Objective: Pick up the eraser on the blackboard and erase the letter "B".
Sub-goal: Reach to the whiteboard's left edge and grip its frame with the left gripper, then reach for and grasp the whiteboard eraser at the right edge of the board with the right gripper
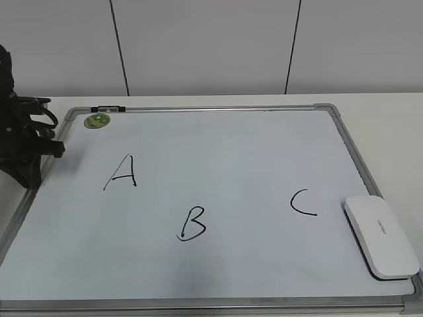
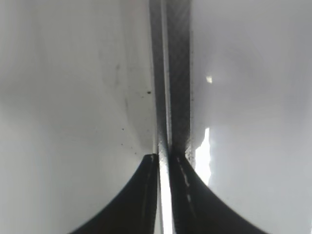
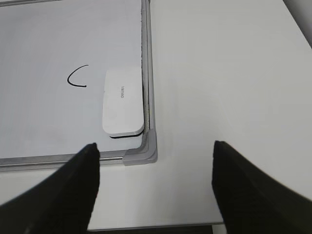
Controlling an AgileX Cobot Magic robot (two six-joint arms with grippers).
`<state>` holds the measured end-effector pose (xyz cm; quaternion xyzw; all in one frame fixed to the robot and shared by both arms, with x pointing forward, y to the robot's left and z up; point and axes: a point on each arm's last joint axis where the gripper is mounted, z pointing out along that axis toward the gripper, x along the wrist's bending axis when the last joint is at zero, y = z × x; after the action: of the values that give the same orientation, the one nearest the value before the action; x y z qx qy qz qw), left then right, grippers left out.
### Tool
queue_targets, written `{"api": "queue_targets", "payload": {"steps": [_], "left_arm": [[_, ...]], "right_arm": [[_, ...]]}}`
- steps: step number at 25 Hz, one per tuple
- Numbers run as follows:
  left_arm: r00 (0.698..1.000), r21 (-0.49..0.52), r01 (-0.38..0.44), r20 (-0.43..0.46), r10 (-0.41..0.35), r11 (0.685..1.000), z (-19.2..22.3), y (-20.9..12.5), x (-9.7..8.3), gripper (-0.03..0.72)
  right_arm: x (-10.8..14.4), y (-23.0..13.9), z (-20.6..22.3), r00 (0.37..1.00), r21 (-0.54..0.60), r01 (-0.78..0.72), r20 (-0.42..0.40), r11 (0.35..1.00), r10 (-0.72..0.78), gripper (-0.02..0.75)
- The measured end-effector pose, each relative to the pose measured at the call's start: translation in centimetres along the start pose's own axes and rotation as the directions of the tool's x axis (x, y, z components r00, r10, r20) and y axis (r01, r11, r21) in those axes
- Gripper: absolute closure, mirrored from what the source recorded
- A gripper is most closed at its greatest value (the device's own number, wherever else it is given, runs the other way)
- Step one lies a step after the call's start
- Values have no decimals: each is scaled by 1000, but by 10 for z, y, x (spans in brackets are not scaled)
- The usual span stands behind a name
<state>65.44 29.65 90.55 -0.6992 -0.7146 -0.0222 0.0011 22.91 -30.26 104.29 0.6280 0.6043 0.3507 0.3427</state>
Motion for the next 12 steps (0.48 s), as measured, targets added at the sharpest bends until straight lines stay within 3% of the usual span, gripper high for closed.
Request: {"api": "queue_targets", "payload": {"steps": [12], "left_arm": [[1000,2,16,10,-16,1000,0,0,0,660]], "right_arm": [[1,0,0,1000,3,-6,-13,1000,6,199]]}}
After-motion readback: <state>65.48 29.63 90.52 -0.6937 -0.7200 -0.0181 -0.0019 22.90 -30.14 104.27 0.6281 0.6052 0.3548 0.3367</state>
